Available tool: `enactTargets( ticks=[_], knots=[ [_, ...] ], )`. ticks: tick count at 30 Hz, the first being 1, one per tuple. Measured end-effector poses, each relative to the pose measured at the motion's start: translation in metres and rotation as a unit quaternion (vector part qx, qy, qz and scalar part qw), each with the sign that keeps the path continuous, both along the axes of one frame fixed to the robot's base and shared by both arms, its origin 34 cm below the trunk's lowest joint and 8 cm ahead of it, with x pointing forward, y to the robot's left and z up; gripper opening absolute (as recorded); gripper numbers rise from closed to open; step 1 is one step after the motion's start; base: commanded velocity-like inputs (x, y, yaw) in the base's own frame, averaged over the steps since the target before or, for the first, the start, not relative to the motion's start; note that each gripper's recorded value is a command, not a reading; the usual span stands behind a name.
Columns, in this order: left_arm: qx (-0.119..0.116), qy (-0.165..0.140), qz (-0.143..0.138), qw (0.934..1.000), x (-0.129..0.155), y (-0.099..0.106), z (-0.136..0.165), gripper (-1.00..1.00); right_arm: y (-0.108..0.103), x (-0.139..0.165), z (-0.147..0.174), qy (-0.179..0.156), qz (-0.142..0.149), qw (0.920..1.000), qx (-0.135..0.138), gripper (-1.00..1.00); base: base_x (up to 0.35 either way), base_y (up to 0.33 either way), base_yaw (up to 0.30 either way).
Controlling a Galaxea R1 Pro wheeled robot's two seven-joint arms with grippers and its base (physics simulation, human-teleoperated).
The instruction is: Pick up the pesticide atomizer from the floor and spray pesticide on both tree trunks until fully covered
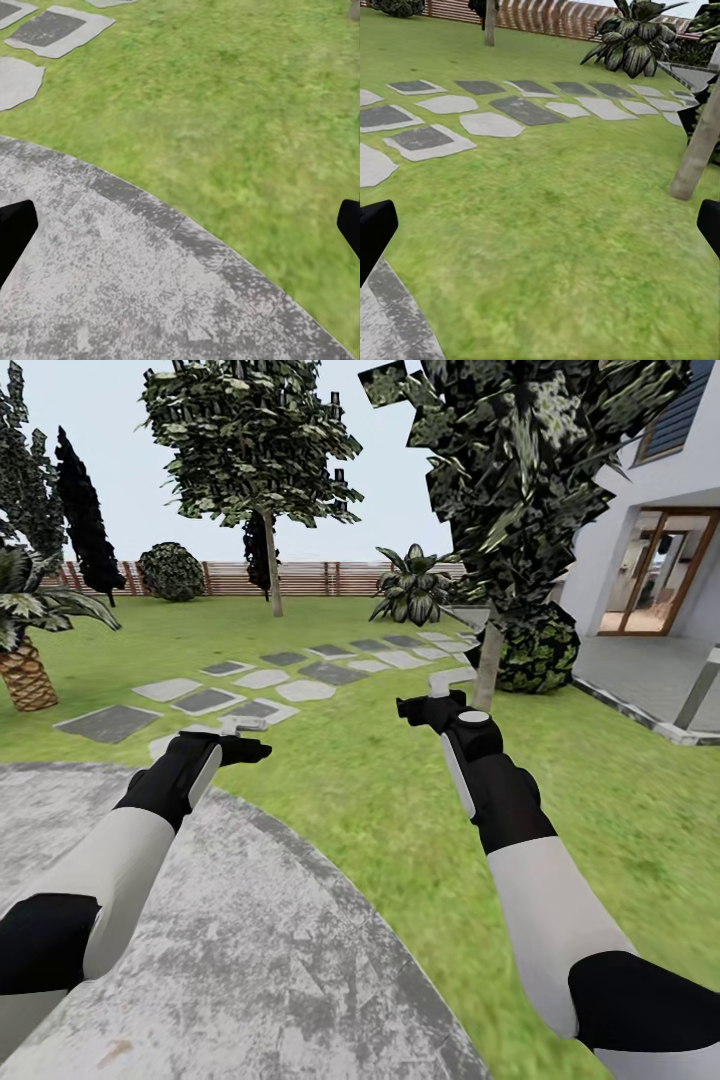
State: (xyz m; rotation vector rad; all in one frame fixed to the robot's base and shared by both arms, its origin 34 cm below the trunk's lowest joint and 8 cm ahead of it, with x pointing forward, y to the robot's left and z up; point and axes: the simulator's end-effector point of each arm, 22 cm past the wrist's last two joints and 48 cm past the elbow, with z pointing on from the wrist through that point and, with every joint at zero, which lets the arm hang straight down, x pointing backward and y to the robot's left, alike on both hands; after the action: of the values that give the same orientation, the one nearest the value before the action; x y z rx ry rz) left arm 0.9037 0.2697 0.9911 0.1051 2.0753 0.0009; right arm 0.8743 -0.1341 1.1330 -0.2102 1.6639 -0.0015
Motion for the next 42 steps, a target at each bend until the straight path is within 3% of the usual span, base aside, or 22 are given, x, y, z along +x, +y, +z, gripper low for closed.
enactTargets(
  ticks=[11,14,16,21,24,27,29,31,33,36,42],
  knots=[
    [0.001,0.000,0.002,1.0000,0.000,0.002,0.000,1.00,-0.002,0.001,-0.003,0.003,-0.001,1.0000,-0.002,1.00,0.339,0.000,0.000],
    [0.004,0.000,0.004,1.0000,0.000,0.005,-0.002,1.00,-0.011,0.000,-0.018,0.012,-0.008,0.9999,-0.007,1.00,0.339,0.000,0.000],
    [0.007,0.018,0.008,0.9998,-0.010,0.012,-0.031,1.00,-0.048,-0.002,-0.067,0.047,-0.031,0.9980,-0.027,1.00,0.339,0.000,0.000],
    [0.015,0.040,0.014,0.9990,-0.033,0.026,-0.089,1.00,-0.102,-0.014,-0.156,0.102,-0.057,0.9914,-0.058,1.00,0.339,0.000,0.000],
    [0.024,0.049,0.015,0.9984,-0.063,0.038,-0.150,1.00,-0.127,-0.036,-0.250,0.131,-0.057,0.9870,-0.075,1.00,0.339,0.000,0.000],
    [0.026,0.068,0.014,0.9973,-0.092,0.042,-0.195,1.00,-0.134,-0.061,-0.325,0.170,-0.051,0.9809,-0.080,1.00,0.339,0.000,0.000],
    [0.029,0.081,0.010,0.9963,-0.128,0.043,-0.244,1.00,-0.143,-0.099,-0.403,0.223,-0.046,0.9701,-0.085,1.00,0.339,0.000,0.000],
    [0.029,0.091,0.007,0.9954,-0.151,0.043,-0.271,1.00,-0.148,-0.125,-0.445,0.256,-0.044,0.9618,-0.086,1.00,0.338,0.000,0.000],
    [0.030,0.102,0.004,0.9943,-0.173,0.042,-0.295,1.00,-0.151,-0.148,-0.474,0.281,-0.042,0.9548,-0.087,1.00,0.323,0.000,0.000],
    [0.030,0.133,0.002,0.9906,-0.222,0.042,-0.341,1.00,-0.159,-0.197,-0.524,0.336,-0.042,0.9368,-0.089,1.00,0.203,0.000,0.000],
    [0.025,0.156,-0.001,0.9874,-0.301,0.042,-0.398,1.00,-0.163,-0.275,-0.580,0.401,-0.039,0.9107,-0.091,1.00,0.035,0.000,0.000]
  ],
)
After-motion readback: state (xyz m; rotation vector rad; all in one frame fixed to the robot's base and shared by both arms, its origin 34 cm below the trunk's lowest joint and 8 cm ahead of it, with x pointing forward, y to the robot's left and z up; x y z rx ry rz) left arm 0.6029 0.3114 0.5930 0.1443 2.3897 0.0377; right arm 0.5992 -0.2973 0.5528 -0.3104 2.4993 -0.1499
